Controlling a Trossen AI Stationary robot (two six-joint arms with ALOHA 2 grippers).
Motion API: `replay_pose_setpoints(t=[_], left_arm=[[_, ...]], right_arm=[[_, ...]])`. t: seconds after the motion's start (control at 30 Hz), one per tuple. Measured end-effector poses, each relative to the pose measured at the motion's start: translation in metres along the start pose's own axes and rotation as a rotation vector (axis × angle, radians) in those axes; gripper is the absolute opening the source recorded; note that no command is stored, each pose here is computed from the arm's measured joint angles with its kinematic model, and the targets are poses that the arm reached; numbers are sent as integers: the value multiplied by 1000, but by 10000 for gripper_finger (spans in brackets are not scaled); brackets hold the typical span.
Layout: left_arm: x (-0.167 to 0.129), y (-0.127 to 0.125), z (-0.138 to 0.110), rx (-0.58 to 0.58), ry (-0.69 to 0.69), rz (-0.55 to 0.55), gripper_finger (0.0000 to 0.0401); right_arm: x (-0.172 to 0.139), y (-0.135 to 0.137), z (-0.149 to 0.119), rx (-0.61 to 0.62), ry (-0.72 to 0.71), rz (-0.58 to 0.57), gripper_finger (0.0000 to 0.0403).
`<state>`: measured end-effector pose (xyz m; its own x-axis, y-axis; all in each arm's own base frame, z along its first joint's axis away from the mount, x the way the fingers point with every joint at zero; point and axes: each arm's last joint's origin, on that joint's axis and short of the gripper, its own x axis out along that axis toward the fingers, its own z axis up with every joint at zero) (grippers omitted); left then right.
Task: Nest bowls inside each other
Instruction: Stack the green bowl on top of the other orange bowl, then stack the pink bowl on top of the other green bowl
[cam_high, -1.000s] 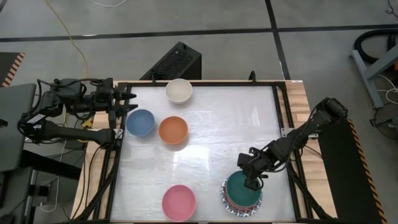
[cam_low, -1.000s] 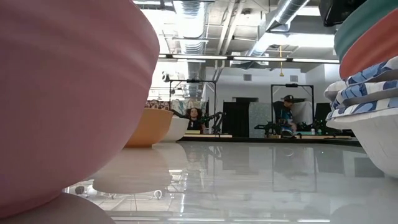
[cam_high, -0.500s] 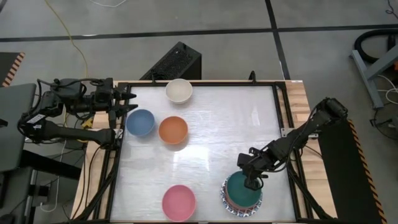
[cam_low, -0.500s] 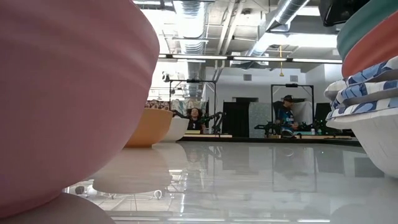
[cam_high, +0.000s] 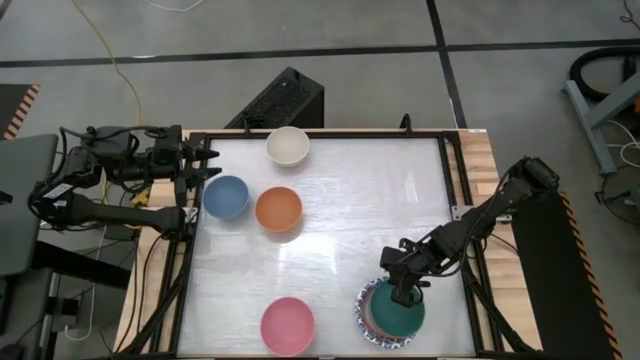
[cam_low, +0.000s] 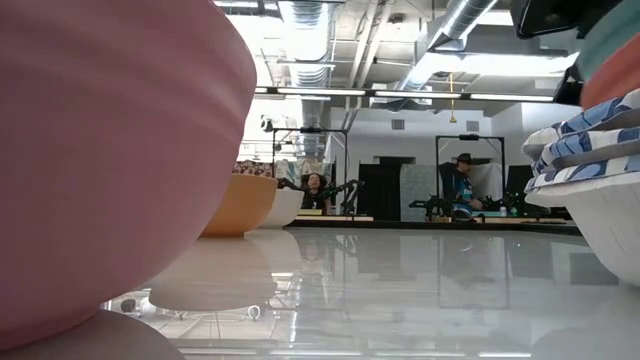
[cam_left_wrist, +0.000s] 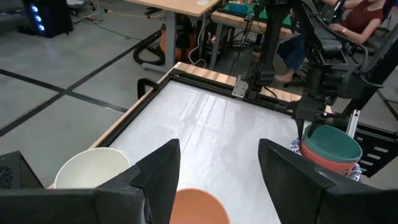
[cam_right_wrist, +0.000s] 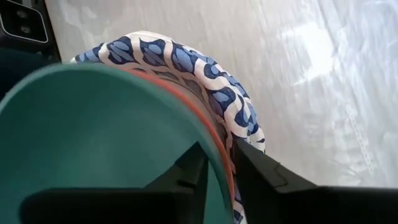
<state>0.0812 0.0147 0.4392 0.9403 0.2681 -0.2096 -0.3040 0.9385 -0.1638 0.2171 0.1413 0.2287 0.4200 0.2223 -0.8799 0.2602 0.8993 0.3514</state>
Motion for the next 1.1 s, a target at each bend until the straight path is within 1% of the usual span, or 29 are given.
replay_pose_setpoints(t=[0.23, 0.33, 0.43, 0.63, 0.87, 1.03, 1.1], left_arm=[[0, -1, 0, 4, 6, -26, 206], [0, -1, 0, 4, 8, -32, 206], [0, -1, 0, 5, 8, -32, 206], [0, -1, 0, 16, 7, -32, 206], [0, -1, -1, 16, 10, -32, 206], [0, -1, -1, 17, 17, -34, 206], [0, -1, -1, 18, 20, -51, 206]], right_arm=[[0, 0, 0, 2, 2, 1, 173], [0, 1, 0, 3, 14, 13, 195], [0, 1, 0, 3, 27, 24, 208], [-1, 3, -2, 2, 92, 79, 212], [-1, 2, -1, 48, 101, 85, 206], [-1, 1, 1, 58, 104, 90, 206], [-1, 1, 2, 58, 97, 98, 206]])
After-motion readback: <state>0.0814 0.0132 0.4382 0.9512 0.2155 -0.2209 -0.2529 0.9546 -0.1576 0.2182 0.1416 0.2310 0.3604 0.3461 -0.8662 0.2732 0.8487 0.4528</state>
